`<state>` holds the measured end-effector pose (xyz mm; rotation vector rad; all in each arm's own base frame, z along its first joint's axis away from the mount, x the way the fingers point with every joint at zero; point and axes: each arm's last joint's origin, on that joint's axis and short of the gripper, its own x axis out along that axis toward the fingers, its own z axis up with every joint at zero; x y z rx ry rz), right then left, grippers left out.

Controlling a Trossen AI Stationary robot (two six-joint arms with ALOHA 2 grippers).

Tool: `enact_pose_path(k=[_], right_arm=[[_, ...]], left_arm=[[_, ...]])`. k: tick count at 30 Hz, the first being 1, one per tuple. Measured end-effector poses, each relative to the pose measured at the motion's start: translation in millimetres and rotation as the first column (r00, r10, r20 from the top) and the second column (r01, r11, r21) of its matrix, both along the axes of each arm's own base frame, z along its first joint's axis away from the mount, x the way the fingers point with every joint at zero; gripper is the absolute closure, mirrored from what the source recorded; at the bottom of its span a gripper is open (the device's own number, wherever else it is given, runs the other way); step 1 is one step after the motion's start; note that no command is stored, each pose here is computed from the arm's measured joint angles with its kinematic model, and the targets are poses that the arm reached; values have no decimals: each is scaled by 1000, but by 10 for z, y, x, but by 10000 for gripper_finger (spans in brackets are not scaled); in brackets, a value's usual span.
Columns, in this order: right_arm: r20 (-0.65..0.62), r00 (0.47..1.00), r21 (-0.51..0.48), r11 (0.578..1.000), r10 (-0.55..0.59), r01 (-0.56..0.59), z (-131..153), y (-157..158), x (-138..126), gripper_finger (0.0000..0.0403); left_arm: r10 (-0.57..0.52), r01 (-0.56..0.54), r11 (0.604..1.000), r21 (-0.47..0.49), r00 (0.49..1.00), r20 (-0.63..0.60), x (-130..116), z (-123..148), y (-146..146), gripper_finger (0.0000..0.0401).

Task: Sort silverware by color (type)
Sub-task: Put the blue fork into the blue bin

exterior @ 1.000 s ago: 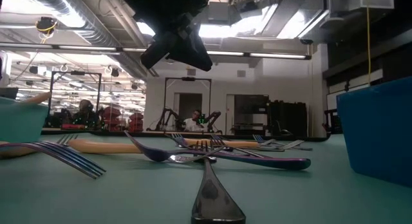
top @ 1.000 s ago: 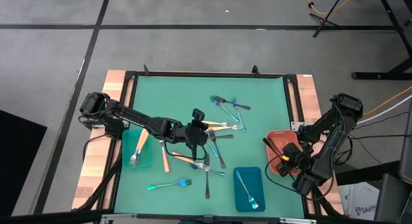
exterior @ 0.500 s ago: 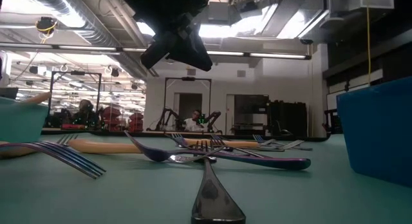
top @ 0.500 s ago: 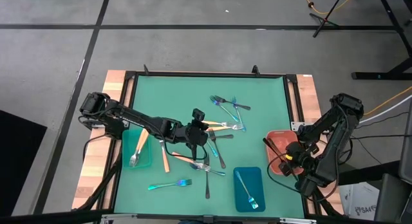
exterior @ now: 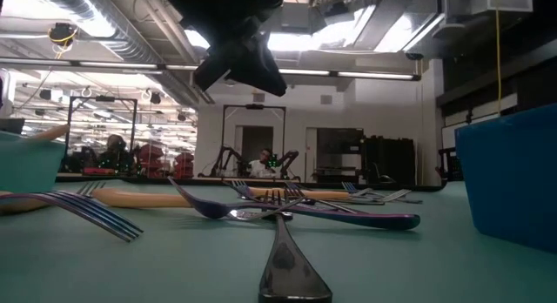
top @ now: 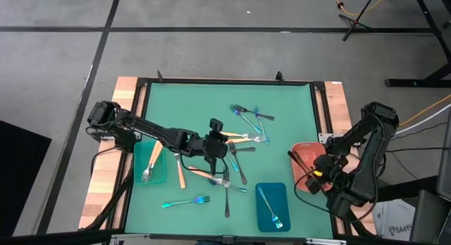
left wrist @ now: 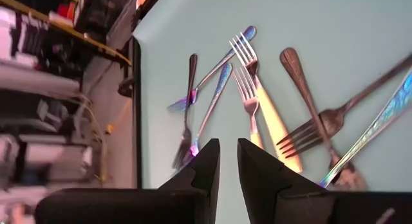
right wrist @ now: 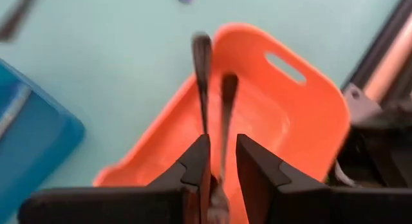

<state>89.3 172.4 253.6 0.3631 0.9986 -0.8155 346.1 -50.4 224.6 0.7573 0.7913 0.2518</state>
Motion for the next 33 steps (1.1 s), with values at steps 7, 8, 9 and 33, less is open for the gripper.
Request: enact_pose_path(k=[7, 8, 9, 33], right_arm=[[128, 990, -60, 997, 52, -45, 21, -8, 37, 336], [138, 989, -65, 997, 56, -48, 22, -9, 40, 336], [147, 987, -70, 996, 60, -51, 24, -10, 43, 336], [89, 971, -341, 922, 223, -181, 65, -258, 430, 336]], left_arm=[[130, -111, 976, -189, 987, 94, -15, -10, -52, 353], [135, -111, 970, -217, 986, 95, -20, -16, -70, 353], [135, -108, 963, -247, 987, 93, -26, -22, -93, 353], [32, -314, 460, -831, 941, -337, -337, -220, -565, 353]])
